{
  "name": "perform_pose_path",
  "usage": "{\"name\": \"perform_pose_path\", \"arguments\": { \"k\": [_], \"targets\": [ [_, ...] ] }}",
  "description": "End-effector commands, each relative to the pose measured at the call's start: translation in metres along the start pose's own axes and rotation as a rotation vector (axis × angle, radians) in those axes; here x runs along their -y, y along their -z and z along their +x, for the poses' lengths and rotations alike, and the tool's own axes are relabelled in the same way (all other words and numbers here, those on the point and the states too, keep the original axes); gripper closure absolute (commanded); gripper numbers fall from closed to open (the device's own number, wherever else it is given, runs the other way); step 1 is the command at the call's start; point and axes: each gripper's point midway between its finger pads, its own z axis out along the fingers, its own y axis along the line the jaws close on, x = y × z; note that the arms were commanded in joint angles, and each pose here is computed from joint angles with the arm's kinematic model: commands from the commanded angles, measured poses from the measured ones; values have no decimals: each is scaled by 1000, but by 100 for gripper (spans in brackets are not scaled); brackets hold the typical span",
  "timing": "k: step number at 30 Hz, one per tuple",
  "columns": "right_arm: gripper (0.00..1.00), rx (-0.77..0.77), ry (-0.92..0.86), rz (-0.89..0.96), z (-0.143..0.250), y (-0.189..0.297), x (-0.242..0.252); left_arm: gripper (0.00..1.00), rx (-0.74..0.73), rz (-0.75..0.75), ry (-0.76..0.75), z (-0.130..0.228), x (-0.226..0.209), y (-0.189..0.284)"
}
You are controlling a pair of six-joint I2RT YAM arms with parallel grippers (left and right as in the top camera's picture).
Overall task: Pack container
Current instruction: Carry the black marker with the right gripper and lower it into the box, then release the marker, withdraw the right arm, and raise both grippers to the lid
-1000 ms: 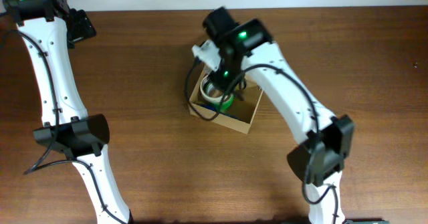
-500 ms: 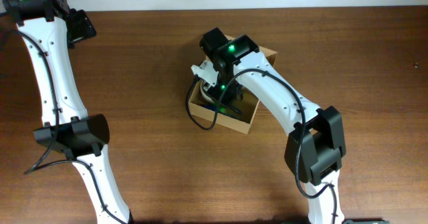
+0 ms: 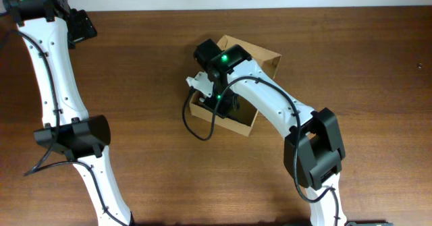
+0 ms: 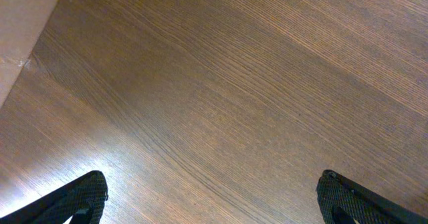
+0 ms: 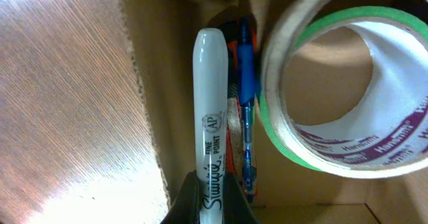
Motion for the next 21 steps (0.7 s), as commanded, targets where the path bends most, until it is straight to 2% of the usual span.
{"name": "perform_pose_path", "arguments": {
  "k": [1,9,15,21],
  "targets": [
    [96,-13,18,-28,2,-8,-10,0,29,8,2,-2,-6,16],
    [84,-23,17,-26,6,-14,-10,0,29,8,2,-2,-6,16],
    [57,12,15,-4,-3,-1,-4,0,29,8,2,-2,-6,16],
    [56,113,-34,139,-20,71,14,0,29,8,2,-2,-6,16]
  ]
}}
